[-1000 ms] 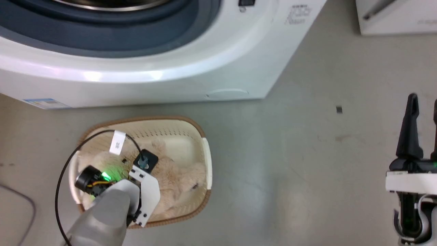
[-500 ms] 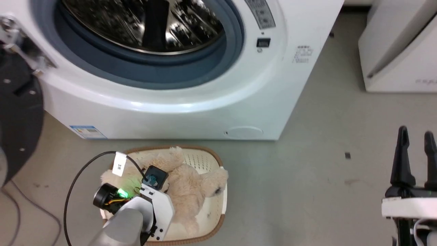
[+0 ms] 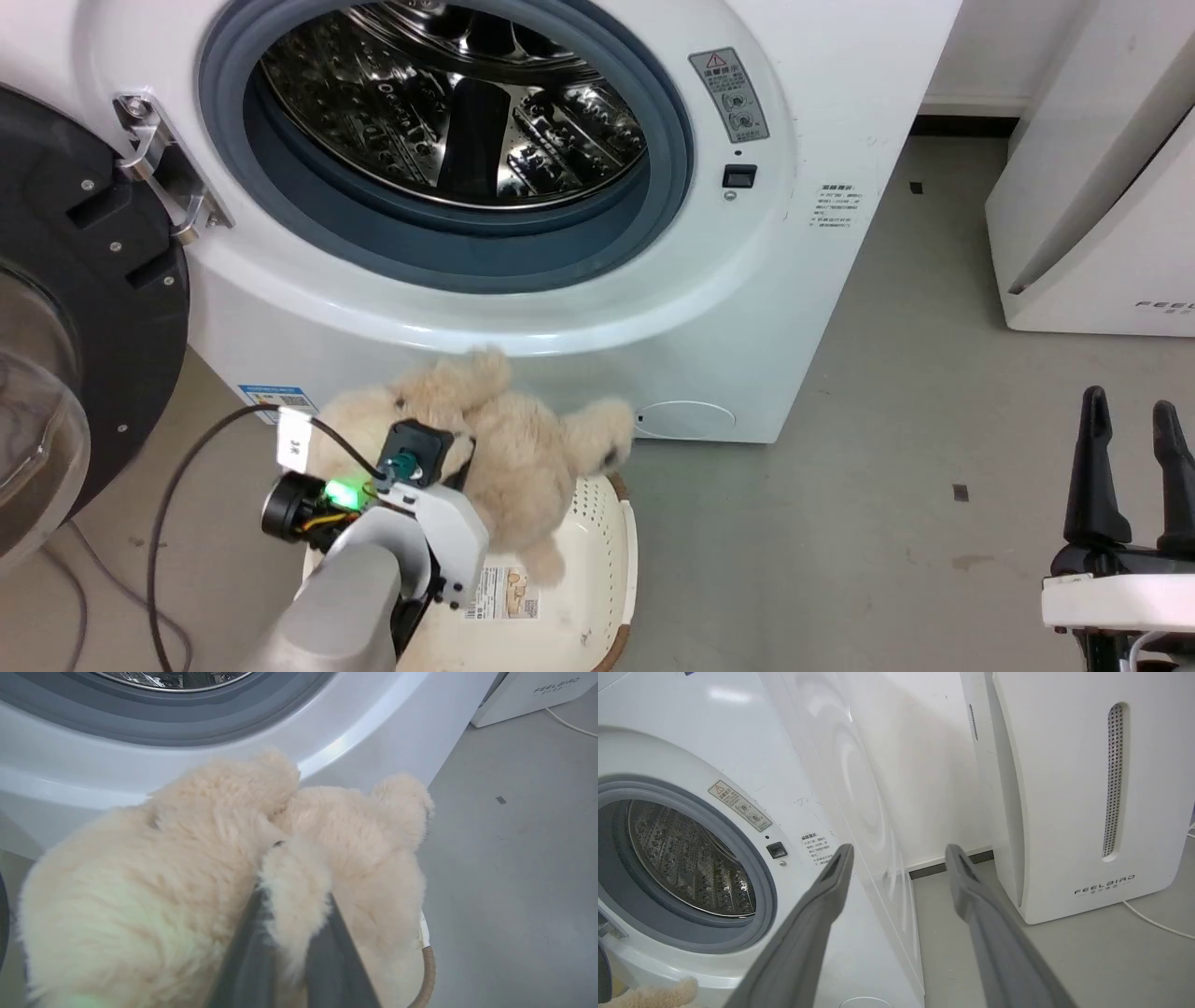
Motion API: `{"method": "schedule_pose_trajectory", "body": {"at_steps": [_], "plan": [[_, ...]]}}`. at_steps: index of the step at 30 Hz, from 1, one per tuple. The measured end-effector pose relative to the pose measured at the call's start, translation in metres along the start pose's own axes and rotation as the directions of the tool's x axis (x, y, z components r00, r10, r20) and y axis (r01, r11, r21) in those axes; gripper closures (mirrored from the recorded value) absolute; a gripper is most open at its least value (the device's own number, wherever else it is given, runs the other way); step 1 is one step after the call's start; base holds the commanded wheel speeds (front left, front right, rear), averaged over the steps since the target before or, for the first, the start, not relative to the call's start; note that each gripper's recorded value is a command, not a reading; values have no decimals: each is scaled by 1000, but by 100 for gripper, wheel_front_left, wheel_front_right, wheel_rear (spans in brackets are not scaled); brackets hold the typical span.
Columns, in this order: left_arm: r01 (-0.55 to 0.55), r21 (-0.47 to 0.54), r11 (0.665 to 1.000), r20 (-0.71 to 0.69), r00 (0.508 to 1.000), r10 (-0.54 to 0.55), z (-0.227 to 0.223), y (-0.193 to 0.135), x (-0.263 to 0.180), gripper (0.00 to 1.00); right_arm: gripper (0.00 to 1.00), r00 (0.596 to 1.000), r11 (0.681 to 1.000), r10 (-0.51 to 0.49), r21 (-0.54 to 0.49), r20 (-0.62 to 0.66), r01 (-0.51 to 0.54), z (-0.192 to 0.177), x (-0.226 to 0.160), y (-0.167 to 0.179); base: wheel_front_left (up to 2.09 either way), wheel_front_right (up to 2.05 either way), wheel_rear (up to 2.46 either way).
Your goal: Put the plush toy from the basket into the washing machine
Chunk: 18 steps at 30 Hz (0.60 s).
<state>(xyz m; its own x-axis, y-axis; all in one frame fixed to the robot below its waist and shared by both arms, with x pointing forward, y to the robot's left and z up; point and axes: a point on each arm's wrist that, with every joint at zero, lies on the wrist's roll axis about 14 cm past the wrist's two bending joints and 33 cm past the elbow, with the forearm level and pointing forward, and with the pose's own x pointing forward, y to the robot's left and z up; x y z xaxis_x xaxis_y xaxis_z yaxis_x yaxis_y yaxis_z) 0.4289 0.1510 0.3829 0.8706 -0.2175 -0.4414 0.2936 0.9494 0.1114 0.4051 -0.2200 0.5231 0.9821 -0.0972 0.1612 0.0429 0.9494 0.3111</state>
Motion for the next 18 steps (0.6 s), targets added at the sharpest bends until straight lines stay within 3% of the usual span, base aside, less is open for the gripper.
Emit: {"method": "schedule_pose_trajectory", "body": {"at_steps": [18], "plan": [[-141,-81,987,318,934,160,93,50,-1,100,0,1000,1000,-14,-7,-19,14,-7,-1,-5,0,0,0]]}}
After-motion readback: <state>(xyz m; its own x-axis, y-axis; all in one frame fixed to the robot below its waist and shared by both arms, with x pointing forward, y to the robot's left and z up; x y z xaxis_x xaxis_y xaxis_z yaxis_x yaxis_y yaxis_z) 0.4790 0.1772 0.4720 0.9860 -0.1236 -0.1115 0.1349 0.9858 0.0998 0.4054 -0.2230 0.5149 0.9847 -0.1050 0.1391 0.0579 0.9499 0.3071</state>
